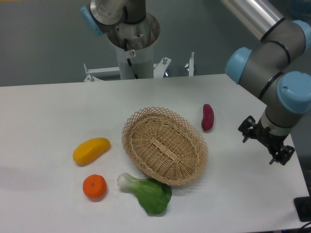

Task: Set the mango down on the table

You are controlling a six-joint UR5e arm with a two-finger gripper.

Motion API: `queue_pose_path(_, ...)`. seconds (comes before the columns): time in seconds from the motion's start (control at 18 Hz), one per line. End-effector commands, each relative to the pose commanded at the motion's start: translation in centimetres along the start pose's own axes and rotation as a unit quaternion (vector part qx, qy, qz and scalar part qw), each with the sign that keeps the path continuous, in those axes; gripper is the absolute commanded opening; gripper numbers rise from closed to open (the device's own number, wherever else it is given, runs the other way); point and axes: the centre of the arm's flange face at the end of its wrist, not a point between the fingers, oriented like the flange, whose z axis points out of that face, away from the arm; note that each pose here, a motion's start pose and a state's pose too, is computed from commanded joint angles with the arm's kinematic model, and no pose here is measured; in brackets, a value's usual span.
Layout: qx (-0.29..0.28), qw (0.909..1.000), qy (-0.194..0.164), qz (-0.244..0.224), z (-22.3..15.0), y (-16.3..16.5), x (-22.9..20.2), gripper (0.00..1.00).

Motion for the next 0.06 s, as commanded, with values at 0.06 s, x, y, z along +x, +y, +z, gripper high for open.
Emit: queue_pose_path(0.06, 0.000, 1.0000, -0.001, 0.001, -0.02, -0.11, 0.01, 1.00)
